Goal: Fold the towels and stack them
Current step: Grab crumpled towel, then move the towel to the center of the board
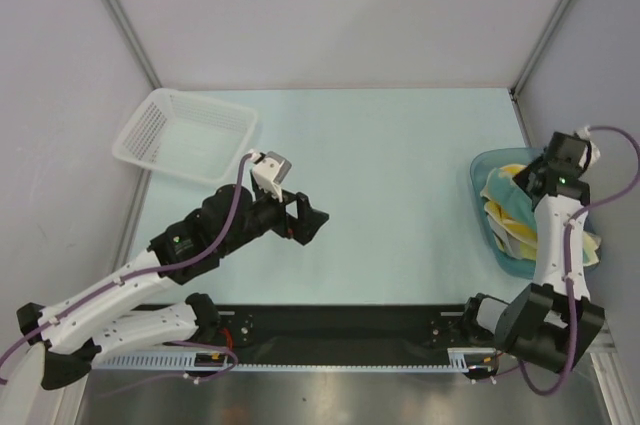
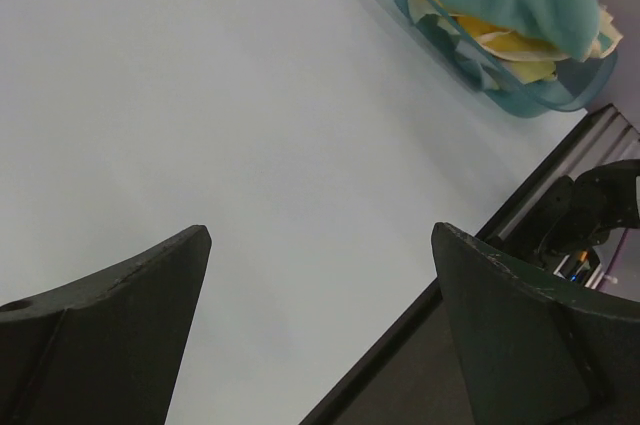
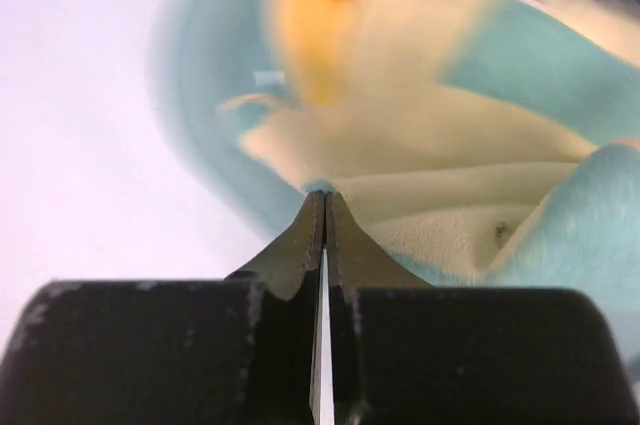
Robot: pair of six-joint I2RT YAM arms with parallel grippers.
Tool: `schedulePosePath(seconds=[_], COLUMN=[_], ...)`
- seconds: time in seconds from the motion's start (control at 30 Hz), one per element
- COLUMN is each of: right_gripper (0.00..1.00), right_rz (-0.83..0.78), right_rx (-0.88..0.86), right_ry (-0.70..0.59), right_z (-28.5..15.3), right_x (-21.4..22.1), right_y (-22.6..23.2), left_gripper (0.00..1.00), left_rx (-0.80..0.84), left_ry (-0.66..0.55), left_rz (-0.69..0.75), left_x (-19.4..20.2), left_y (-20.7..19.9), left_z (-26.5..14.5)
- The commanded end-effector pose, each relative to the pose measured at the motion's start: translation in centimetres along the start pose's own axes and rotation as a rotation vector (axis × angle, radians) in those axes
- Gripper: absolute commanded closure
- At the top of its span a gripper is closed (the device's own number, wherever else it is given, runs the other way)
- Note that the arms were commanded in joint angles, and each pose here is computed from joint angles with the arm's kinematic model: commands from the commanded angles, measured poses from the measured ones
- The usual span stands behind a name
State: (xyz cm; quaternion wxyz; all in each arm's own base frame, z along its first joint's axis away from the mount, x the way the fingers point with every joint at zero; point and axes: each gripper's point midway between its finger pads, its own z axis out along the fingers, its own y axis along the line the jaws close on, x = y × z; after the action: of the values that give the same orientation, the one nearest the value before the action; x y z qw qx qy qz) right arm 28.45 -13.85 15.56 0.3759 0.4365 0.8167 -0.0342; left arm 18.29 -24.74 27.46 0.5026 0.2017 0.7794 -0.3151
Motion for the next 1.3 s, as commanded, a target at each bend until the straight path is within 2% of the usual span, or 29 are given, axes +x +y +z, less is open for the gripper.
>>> schedulePosePath(seconds=[0.0,0.03,0.1,0.13,0.17,0.23,0.27,0.37,0.43,0.47,0.5,0.53,0.57,0.6,0.7,0.77,0.8,0.87,1.0,1.03,1.07,1.13,1.17,1.27], right_gripper=[1.0,1.0,1.0,1.0,1.0,1.0,1.0,1.0,1.0,1.0,1.0,1.0,1.0,1.0,1.0,1.0,1.0,1.0,1.0,0.96,0.88,0.76,0.66,0.56], right_rz=[-0.099,-0.157,-0.24,-0.262,-0.337,-0.422,-0.481,-0.573,-0.621,-0.596,-0.65,-0.665,-0.642,-0.679,-0.676,-0.719,-0.712,-0.733,-0.774,-0.774,-0.784,-0.747,-0.746,-0.707], right_rx=[-0.201,-0.301,-0.385,-0.471,-0.573,-0.669,-0.737,-0.838,-0.943,-1.029,-1.029,-1.083,-1.127,-1.07,-0.983,-0.896,-0.897,-0.791,-0.799,-0.803,-0.772,-0.78,-0.757,-0.78], right_ry=[-0.135,-0.17,-0.173,-0.229,-0.213,-0.276,-0.269,-0.244,-0.137,-0.121,0.001,0.062,0.06,0.153,0.295,0.418,0.428,0.442,0.44,0.406,0.421,0.429,0.448,0.435], right_z=[-5.2,-7.8,-9.8,-12.8,-15.2,-19.1,-21.3,-23.3,-23.7,-24.8,-21.9,-21.8,-21.7,-18.5,-15.2,-12.1,-12.4,-10.5,-12.1,-12.7,-12.7,-13.4,-13.3,-14.7], right_x=[-3.9,-4.7,-4.4,-6.2,-4.4,-5.1,-3.5,-0.5,3.7,4.8,9.8,12.4,13.5,17.5,22.8,27.9,28.2,29.5,29.3,28.5,28.6,28.3,28.5,27.3], right_y=[8.3,12.3,16.3,19.2,22.5,26.5,28.4,30.9,31.6,32.0,30.8,30.5,30.8,28.7,26.1,21.5,21.5,18.4,16.3,16.1,14.7,13.8,12.7,12.4], left_gripper=[0.0,0.0,0.0,0.0,0.0,0.0,0.0,0.0,0.0,0.0,0.0,0.0,0.0,0.0,0.0,0.0,0.0,0.01,0.04,0.05,0.05,0.05,0.05,0.05], left_rx=[0.052,0.034,0.026,0.025,0.01,-0.006,-0.029,-0.082,-0.132,-0.186,-0.22,-0.249,-0.301,-0.358,-0.428,-0.413,-0.396,-0.364,-0.358,-0.354,-0.352,-0.33,-0.327,-0.302], left_ry=[-0.096,-0.098,-0.116,-0.121,-0.128,-0.134,-0.142,-0.16,-0.163,-0.183,-0.176,-0.175,-0.172,-0.166,-0.14,-0.104,-0.09,-0.051,0.041,0.052,0.062,0.056,0.064,0.074], left_rz=[-0.051,-0.06,-0.085,-0.092,-0.107,-0.126,-0.147,-0.197,-0.222,-0.252,-0.267,-0.281,-0.295,-0.297,-0.281,-0.298,-0.305,-0.306,-0.31,-0.315,-0.322,-0.325,-0.326,-0.322], left_x=[-3.5,-3.7,-5.2,-5.7,-6.7,-7.7,-8.5,-9.4,-9.2,-9.4,-8.7,-8.4,-7.9,-7.1,-5.5,-4.4,-4.1,-3.5,-2.1,-1.7,-1.0,-0.5,0.4,1.5], left_y=[-1.7,-1.4,-1.6,-1.6,-1.4,-0.9,-0.2,1.6,3.2,4.7,5.8,6.6,8.1,9.3,10.8,10.7,10.4,9.8,9.5,9.5,9.6,9.3,9.5,9.3], left_z=[-0.6,-0.2,-0.3,-0.3,-0.3,-0.4,-0.4,-0.6,-0.7,-0.9,-1.0,-1.1,-1.4,-1.4,-1.6,-1.2,-1.0,-0.2,0.4,0.5,0.7,0.5,0.7,0.8])
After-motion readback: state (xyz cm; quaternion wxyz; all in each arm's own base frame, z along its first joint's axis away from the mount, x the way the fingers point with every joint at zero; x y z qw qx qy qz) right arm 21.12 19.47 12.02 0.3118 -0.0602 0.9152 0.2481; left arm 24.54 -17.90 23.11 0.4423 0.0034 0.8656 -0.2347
